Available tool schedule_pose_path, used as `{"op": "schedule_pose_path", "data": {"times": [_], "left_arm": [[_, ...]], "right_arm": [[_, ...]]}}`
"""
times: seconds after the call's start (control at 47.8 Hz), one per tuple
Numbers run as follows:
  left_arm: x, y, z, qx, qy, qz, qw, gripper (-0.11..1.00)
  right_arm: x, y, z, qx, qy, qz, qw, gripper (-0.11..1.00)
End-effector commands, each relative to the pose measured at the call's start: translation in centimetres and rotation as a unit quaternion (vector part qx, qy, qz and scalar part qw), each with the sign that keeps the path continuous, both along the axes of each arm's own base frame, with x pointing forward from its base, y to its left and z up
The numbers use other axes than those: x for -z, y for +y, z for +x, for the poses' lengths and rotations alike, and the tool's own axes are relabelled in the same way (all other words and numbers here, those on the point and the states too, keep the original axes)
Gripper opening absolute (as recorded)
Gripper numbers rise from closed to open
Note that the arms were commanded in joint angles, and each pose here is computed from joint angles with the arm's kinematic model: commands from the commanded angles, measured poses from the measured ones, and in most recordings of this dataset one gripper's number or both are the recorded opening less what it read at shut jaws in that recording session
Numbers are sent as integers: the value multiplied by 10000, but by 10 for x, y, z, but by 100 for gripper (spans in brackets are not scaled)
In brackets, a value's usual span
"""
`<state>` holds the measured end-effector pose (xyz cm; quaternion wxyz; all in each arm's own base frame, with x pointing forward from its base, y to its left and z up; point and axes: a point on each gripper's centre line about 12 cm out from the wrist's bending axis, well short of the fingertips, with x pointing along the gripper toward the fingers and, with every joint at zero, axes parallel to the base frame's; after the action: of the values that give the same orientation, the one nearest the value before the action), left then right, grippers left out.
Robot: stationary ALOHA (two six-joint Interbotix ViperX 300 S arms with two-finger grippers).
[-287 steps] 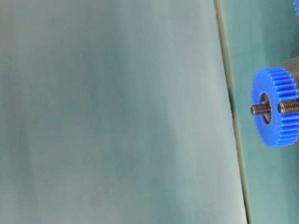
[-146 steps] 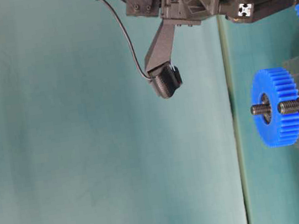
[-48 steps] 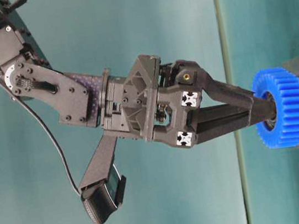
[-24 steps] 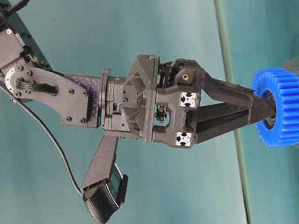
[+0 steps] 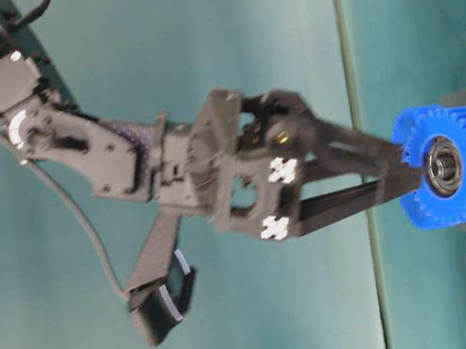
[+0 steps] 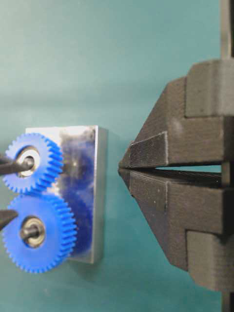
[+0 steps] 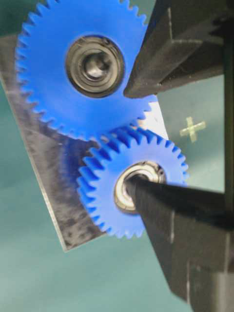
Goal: Fit the small gear onto the shaft.
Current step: 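Align the gear's bore with the shaft, meshing its teeth with the large gear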
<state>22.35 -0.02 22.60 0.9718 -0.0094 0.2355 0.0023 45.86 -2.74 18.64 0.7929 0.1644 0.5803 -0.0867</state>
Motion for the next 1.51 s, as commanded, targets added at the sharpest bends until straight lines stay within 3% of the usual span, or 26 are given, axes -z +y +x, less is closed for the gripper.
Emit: {"op": "schedule_pose_path", "data": {"times": [0.0, 0.126, 0.314, 0.419, 0.775, 1.089, 1.298, 1.487], "left_arm": [[-5, 0, 2, 10, -84, 7, 10000, 0], [-4, 0, 1, 10, -77, 7, 10000, 0], [-4, 0, 1, 10, -77, 7, 10000, 0], [-4, 0, 1, 10, -84, 7, 10000, 0], [-5, 0, 2, 10, -92, 7, 10000, 0], [-6, 0, 1, 7, -130, 0, 9999, 0], [-7, 0, 1, 7, -138, 0, 9999, 0], [-7, 0, 1, 3, -138, -7, 9999, 0]], "right_arm": [[-33, 2, 6, -32, -384, -24, 9993, 67], [-43, 3, 12, -145, -525, -73, 9985, 56], [-34, 7, 16, -266, -440, -81, 9986, 12], [-28, 8, 16, -274, -372, -75, 9989, -1], [-2, 4, 15, -231, -58, -47, 9997, -2], [17, -3, -14, -73, 396, 22, 9992, -2], [13, 7, -32, 138, 467, 127, 9987, -2], [-13, 24, -43, 278, 225, 186, 9992, -2]]}}
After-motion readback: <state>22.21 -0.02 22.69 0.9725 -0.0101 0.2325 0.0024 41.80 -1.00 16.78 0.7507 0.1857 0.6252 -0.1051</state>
